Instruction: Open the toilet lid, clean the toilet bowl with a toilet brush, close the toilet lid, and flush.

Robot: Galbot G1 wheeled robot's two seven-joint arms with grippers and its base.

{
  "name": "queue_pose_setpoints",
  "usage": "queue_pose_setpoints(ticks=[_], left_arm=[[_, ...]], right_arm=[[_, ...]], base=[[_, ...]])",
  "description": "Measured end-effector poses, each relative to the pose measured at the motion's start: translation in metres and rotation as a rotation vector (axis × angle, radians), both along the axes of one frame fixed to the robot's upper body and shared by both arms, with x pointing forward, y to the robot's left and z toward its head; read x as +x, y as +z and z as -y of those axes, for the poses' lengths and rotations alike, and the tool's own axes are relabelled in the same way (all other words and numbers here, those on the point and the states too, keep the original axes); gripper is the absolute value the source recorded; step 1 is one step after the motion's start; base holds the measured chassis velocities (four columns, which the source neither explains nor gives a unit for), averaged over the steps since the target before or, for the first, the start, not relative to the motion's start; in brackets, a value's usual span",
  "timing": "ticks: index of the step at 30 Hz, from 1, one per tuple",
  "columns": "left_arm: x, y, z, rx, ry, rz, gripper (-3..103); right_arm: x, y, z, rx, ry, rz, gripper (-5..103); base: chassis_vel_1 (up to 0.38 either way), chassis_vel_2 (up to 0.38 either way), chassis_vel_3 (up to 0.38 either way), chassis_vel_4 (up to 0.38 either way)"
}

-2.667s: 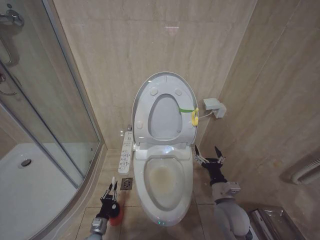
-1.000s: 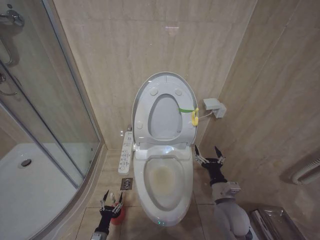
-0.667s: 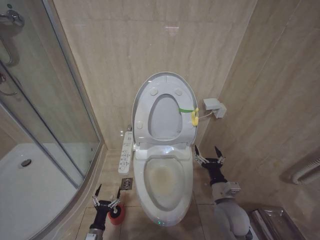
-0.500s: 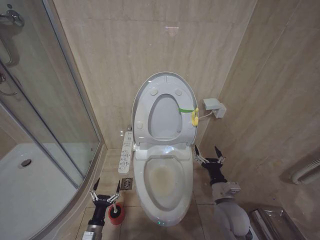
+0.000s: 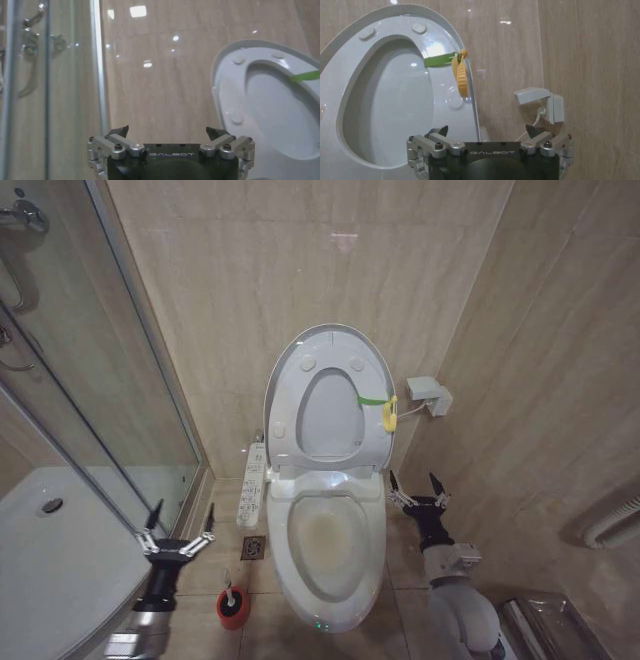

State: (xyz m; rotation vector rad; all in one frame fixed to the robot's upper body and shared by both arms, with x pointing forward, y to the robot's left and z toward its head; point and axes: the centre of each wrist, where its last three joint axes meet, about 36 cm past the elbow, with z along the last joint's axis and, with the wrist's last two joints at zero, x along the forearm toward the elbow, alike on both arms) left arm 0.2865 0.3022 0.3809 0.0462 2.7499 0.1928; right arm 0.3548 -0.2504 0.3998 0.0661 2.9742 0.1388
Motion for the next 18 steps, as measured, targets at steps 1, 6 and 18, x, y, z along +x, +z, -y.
queue_pose_setpoints(ticks=[1,6,18], left_arm=[[-0.002,0.006,-0.002,-0.016,0.015,-0.014,100],[-0.013,0.020,0.003,-0.081,0.049,-0.088,100],[-0.021,0.017,0.003,-0.107,0.028,-0.151,100]], right_arm=[[0.000,0.000,0.000,0.000,0.000,0.000,100],[0.000,0.000,0.000,0.000,0.000,0.000,100],[0.000,0.000,0.000,0.000,0.000,0.000,100]], base=[[0.000,0.000,0.000,0.000],[0.000,0.000,0.000,0.000],[0.000,0.000,0.000,0.000]])
